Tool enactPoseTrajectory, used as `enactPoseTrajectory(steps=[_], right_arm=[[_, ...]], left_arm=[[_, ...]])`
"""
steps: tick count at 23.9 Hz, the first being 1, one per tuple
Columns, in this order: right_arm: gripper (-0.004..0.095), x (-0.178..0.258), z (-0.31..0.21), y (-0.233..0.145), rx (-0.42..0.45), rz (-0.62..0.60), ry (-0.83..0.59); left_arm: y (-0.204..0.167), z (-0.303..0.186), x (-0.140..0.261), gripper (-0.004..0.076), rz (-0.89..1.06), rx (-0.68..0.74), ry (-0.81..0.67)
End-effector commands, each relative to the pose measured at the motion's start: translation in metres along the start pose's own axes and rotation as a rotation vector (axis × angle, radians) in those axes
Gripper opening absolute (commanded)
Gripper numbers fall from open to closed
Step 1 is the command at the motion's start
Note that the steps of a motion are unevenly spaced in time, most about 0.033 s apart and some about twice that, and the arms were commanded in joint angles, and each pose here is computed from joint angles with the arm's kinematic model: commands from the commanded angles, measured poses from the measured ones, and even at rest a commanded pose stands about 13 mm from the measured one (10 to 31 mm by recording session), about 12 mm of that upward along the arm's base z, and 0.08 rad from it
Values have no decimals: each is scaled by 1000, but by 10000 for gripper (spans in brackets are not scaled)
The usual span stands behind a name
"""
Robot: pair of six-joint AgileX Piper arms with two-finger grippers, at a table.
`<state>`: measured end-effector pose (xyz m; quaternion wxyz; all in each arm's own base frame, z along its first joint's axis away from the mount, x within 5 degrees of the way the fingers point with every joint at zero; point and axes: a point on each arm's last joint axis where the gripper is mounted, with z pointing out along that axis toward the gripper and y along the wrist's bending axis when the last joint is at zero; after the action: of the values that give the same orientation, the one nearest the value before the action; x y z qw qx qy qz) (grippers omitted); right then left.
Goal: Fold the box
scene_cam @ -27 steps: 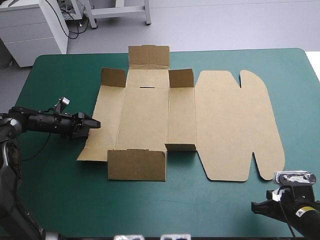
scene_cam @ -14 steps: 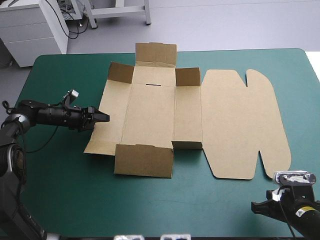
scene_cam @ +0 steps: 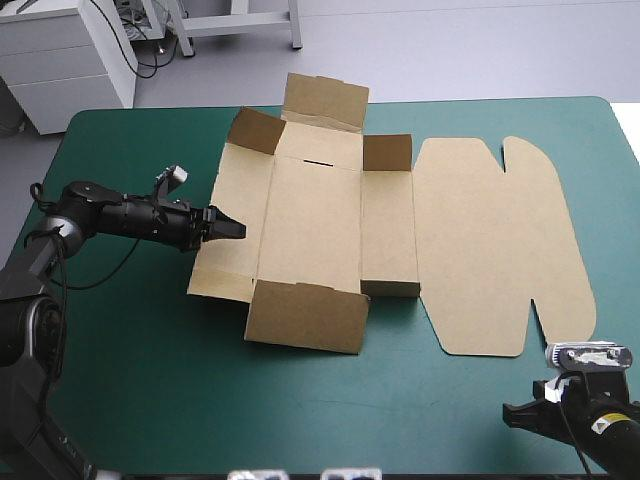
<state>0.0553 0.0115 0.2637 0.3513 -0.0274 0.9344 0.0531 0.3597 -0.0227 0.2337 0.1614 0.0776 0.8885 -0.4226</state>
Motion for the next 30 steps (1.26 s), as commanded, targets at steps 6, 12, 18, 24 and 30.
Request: enactPoseTrajectory(steps=[6,12,18,24,30], right_arm=[[66,-10,-5,0,4,-2,-63],[66,-10,-5,0,4,-2,-63],[66,-10,-5,0,4,-2,-63],[66,-10,-5,0,4,-2,-63],[66,-10,-5,0,4,-2,-63]], left_arm=[[-30,0,-2,391,38,120,37],[-37,12,-3,361,57,129,54],[-36,15,-7,218,59,86,13],[-35,15,-8,21,59,72,1],[-37,8,-13,-8,120,-1,42]])
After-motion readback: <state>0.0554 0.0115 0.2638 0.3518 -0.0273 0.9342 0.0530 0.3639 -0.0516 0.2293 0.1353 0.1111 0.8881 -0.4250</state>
